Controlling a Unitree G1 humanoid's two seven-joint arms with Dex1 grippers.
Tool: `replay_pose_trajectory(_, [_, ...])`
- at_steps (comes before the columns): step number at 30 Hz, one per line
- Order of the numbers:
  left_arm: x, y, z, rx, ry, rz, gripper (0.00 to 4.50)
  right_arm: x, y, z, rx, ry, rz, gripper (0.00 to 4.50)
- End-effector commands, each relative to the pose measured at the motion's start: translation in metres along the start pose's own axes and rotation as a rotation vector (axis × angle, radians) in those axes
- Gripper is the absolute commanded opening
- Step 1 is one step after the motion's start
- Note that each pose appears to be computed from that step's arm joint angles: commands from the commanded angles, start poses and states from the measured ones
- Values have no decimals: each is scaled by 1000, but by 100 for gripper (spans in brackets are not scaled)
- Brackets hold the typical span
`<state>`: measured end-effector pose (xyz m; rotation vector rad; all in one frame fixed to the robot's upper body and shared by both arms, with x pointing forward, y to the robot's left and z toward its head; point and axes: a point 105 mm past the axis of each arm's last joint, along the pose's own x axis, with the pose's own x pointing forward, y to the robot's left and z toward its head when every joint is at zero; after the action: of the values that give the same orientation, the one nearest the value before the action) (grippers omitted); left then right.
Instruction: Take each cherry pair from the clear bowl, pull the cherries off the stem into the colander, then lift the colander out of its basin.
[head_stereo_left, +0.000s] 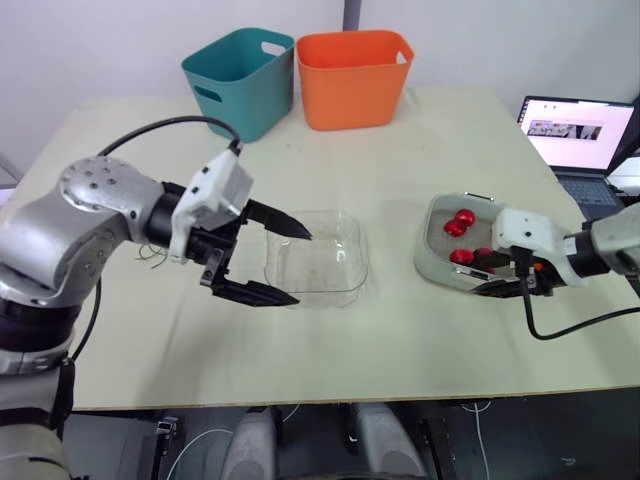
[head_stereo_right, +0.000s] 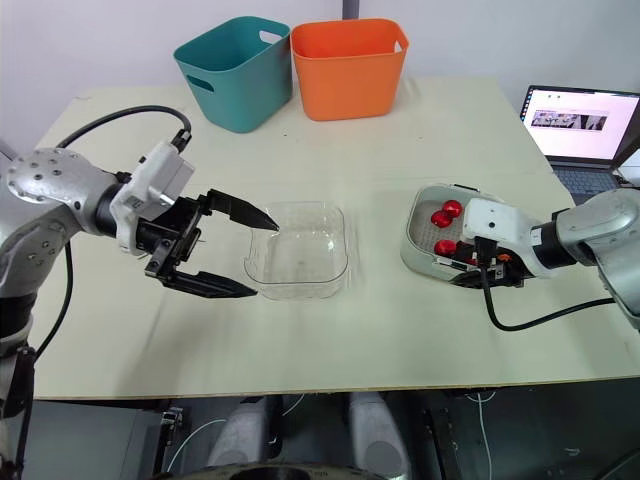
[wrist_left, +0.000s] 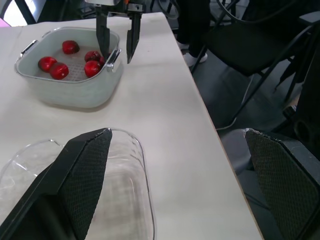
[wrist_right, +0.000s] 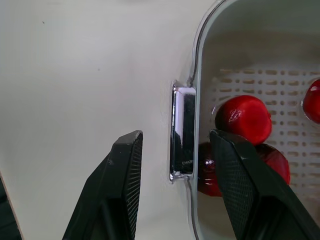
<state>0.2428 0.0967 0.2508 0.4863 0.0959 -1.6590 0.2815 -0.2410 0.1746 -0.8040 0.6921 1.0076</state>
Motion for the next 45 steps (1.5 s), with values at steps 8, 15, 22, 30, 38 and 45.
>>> replay_pose_trajectory(8, [-5, 1, 7, 32, -15, 45, 450, 3, -4, 5, -26, -9, -12, 172])
replay_pose_trajectory(15, [-5, 2, 5, 25, -14, 52, 450, 3, -5, 8, -53, -10, -24, 43])
replay_pose_trajectory(22, [-5, 3, 3, 18, -16, 57, 450, -2, -8, 12, -75, -11, -40, 43])
replay_pose_trajectory(30, [-4, 4, 1, 13, -17, 63, 450, -14, -11, 22, -94, -22, -59, 43])
replay_pose_trajectory(38, [-3, 4, -3, 7, -18, 68, 450, -25, -11, 28, -113, -21, -72, 43])
replay_pose_trajectory(45, [-3, 5, -6, 2, -21, 70, 450, -40, -19, 32, -133, -12, -119, 43])
